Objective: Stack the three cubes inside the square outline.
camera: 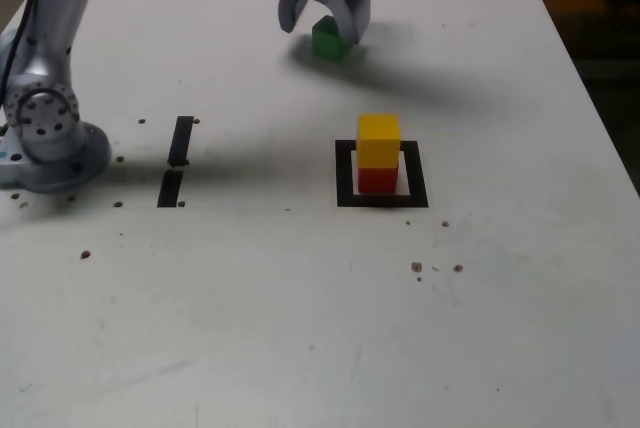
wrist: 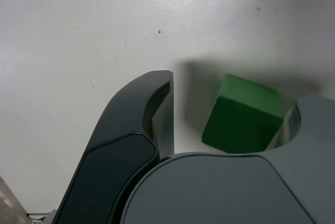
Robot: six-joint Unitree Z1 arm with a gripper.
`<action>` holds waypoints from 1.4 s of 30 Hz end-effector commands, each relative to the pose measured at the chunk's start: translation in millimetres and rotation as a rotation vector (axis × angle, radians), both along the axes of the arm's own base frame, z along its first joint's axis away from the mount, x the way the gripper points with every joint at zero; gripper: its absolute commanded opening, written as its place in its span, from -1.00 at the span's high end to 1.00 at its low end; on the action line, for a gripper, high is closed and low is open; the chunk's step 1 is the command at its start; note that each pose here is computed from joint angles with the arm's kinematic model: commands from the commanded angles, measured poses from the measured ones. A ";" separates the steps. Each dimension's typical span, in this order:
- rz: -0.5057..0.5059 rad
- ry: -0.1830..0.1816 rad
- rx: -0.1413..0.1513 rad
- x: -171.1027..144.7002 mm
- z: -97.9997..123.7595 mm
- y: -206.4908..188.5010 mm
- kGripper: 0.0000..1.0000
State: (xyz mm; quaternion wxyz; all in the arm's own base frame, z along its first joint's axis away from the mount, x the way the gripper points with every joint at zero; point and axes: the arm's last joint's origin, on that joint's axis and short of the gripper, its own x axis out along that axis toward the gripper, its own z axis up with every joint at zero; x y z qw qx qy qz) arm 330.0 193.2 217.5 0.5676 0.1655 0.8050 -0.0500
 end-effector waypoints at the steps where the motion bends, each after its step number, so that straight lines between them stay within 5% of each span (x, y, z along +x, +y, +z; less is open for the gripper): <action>1: 0.001 0.000 -0.002 2.0 -4.2 2.4 -0.42; 7: 0.005 -0.036 -0.008 3.3 -2.0 3.0 0.23; 10: 0.007 -0.053 -0.027 2.4 1.8 1.8 0.40; 18: 0.018 -0.065 -0.062 -2.0 25.8 -3.6 0.43; 24: 0.054 -0.063 -0.033 -19.9 91.3 -49.1 0.43; 27: 0.075 -0.113 -0.033 -29.0 128.2 -89.0 0.43; 30: 0.084 -0.183 -0.070 -31.1 149.4 -130.5 0.43; 34: 0.113 -0.213 -0.120 -23.7 150.7 -182.3 0.43; 42: 0.206 -0.150 -0.129 14.2 116.8 -249.0 0.43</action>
